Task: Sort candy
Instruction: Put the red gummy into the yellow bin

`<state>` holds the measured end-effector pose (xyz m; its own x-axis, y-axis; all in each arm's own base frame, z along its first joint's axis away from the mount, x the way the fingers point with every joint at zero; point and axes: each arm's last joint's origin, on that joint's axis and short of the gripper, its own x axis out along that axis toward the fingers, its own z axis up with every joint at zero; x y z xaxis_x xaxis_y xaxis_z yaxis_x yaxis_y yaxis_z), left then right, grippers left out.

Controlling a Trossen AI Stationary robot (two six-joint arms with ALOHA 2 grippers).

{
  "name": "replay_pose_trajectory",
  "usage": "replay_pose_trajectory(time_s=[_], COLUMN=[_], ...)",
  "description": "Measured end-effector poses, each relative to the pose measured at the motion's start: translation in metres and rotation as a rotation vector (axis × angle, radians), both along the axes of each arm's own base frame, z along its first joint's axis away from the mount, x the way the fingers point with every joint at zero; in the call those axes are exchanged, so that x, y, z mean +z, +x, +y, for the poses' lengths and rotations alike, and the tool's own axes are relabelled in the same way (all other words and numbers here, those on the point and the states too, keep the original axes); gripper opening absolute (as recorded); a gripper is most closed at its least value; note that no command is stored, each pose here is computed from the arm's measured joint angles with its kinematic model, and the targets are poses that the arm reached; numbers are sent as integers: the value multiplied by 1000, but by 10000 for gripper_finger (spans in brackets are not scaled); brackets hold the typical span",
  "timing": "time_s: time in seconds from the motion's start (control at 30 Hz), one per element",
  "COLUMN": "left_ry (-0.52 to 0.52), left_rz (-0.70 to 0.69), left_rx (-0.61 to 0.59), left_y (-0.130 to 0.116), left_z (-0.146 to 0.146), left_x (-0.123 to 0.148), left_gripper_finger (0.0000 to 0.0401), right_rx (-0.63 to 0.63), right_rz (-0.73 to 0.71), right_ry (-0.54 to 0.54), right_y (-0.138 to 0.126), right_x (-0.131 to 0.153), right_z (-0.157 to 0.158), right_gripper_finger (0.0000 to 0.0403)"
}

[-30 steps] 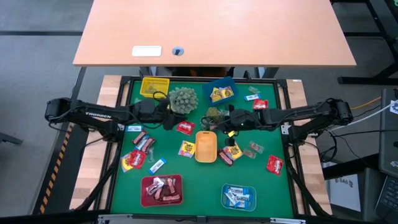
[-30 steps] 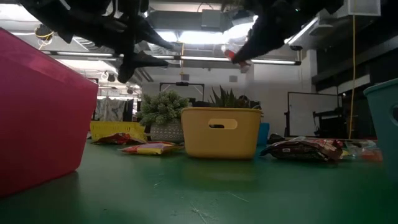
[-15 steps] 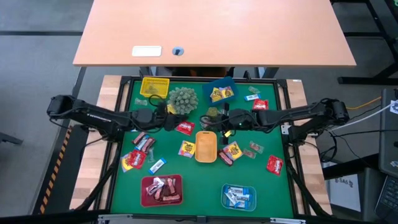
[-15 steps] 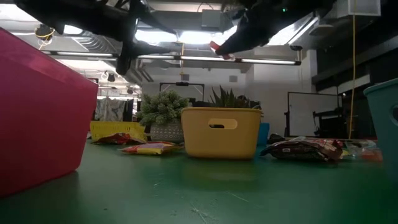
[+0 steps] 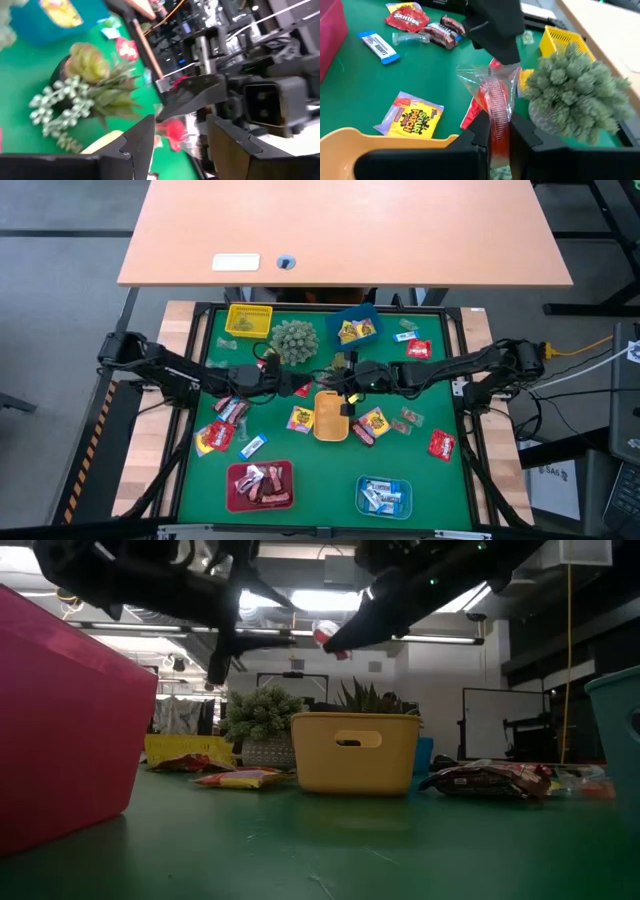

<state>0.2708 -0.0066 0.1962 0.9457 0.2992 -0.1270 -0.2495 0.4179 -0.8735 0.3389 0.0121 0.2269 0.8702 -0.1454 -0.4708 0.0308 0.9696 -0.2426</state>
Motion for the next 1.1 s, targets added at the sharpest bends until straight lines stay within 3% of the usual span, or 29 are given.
replay_pose_trajectory(time_s=[0.3, 0.5, 0.9, 1.1], left_ry=[-92, -101, -90, -89], left_rz=[44, 17, 48, 52], left_rx=[14, -31, -19, -18], left_y=[15, 33, 35, 35], left_z=[-1, -3, -3, -3], left_x=[-26, -20, -20, -21], left_gripper_finger=[165, 165, 163, 130], right_rx=[-34, -38, -36, -35], right_rz=[34, 65, 62, 60], right_ry=[58, 62, 61, 60], right_y=[6, 4, 4, 4], right_x=[-15, -18, -18, -17], right_z=[0, 0, 1, 1], right_gripper_finger=[37, 37, 37, 37])
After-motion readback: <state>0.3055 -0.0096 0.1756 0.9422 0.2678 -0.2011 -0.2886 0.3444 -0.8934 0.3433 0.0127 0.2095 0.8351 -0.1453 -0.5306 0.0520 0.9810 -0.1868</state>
